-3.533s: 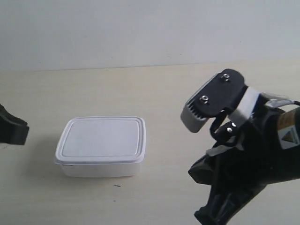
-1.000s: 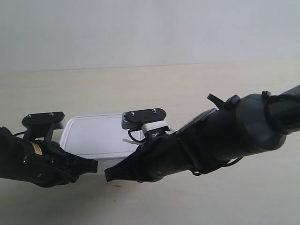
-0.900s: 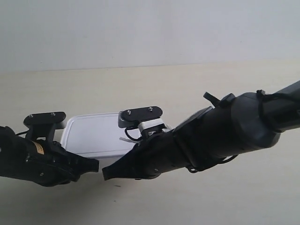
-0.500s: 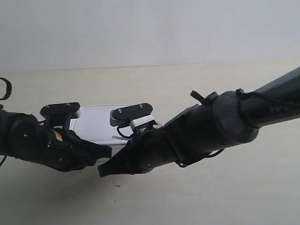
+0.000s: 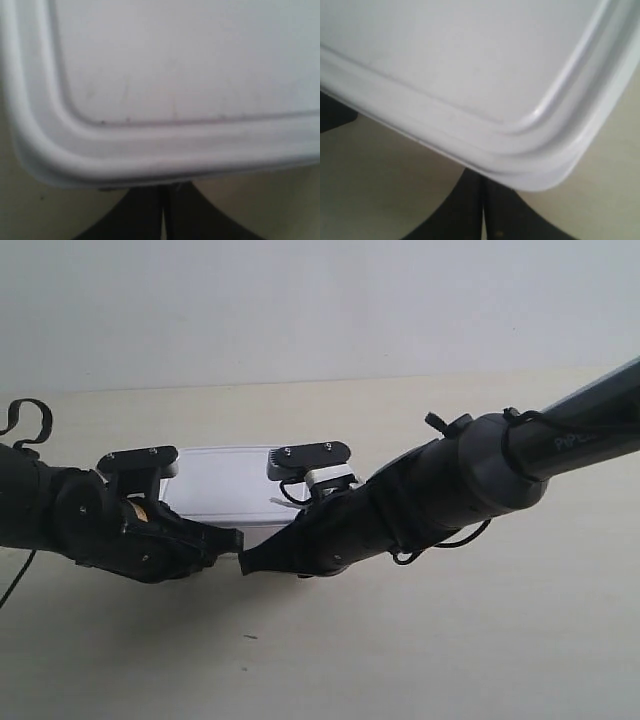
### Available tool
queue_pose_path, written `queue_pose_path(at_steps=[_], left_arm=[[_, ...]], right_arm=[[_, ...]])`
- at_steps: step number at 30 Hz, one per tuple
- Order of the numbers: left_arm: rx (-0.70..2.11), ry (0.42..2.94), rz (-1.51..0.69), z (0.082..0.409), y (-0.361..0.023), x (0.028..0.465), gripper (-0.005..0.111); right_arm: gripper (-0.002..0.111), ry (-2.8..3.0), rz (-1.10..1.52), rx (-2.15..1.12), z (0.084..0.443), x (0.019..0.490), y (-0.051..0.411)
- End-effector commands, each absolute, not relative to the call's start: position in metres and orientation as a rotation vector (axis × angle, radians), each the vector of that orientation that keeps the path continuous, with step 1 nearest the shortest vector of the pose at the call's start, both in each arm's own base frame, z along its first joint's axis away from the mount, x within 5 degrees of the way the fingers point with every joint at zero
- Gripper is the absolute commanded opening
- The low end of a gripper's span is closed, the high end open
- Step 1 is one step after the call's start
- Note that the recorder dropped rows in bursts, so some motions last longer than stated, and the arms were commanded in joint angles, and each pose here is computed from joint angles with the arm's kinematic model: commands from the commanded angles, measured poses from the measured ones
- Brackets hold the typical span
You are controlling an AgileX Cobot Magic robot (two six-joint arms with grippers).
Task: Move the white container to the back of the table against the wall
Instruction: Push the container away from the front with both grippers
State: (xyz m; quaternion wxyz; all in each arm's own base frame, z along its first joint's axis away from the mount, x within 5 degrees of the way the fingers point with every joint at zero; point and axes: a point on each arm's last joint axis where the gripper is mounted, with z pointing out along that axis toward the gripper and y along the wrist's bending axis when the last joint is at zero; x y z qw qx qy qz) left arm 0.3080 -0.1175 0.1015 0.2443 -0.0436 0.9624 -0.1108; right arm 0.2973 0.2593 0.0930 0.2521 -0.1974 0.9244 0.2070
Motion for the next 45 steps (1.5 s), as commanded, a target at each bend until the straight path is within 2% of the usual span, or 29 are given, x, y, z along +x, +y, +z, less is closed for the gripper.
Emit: queue_pose_path(at_steps=[1, 13, 29, 45], left_arm=[[-0.111, 2.556, -0.313, 0.109, -0.119, 0.319, 0.0], [-0.09, 2.504, -0.305, 0.103, -0.123, 0.336, 0.0], [-0.197, 2.401, -0.263, 0.101, -0.092, 0.353, 0.0], [-0.17, 2.336, -0.268, 0.107, -0.096, 0.368, 0.0]], right_arm=[[0.0, 2.47, 0.557, -0.582, 0.1, 0.306, 0.262], [0.0, 2.373, 0.533, -0.688, 0.109, 0.323, 0.27], [0.0, 2.353, 0.454, -0.725, 0.103, 0.35, 0.248], [0.0, 2.243, 0.365, -0.825, 0.11, 0.372, 0.258]])
